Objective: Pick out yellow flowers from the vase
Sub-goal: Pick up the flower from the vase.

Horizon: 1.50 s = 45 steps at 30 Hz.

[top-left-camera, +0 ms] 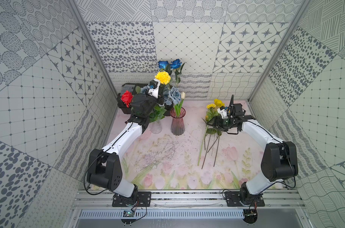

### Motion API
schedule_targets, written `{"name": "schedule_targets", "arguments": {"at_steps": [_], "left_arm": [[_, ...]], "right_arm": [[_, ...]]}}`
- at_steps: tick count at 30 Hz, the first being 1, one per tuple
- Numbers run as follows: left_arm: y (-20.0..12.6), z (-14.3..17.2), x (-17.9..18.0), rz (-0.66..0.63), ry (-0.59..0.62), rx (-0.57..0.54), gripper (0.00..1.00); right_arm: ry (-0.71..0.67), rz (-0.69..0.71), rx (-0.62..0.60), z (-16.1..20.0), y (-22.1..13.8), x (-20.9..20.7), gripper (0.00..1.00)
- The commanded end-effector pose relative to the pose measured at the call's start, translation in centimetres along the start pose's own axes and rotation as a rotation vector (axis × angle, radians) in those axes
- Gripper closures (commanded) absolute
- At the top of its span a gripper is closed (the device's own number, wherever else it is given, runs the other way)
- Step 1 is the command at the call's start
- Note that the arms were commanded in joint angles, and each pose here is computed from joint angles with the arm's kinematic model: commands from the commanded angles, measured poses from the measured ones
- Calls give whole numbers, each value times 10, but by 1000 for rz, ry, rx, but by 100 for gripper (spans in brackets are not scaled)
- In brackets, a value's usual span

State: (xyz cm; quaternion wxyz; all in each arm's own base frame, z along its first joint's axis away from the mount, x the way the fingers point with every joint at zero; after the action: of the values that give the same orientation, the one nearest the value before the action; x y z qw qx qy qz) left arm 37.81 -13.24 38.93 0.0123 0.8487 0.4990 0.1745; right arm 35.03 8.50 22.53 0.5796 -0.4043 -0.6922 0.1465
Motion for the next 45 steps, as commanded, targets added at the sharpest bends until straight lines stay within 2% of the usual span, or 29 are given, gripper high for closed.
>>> {"name": "schedule_targets", "arguments": {"at_steps": [1,13,35,38,42,45], "left_arm": [[-1,-19,3,6,9,-51,91],[-9,-76,11,47,4,-117,90],[-70,-194,19,115,-68,-316,90],[-81,-207,20,116,-83,-336,90],[-97,-219,19,110,-106,-329,90],[-111,-223,18,98,-120,-312,91]], "right_arm": [[-2,-21,-13,-4,3,0,30],[-4,-30,-22,-4,2,1,29],[-8,-46,-34,-2,1,2,26],[-12,-38,-44,-2,0,2,19],[-20,-43,-83,-1,-5,3,3],[-36,-64,-117,-1,-9,6,2]]}}
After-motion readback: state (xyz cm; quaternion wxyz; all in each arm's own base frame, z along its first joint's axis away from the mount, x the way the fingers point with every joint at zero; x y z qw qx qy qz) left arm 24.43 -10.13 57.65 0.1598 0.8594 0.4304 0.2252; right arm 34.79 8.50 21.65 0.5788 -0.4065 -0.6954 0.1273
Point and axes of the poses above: each gripper's point midway between its finger pads, its own y axis out along the fingers, its own x axis along the line the jaws close on, z = x × y, the point moved 10 cm from there along -y, back along the fingers, and after that the axes turned 6 degrees about y, right-handed, at the moved point
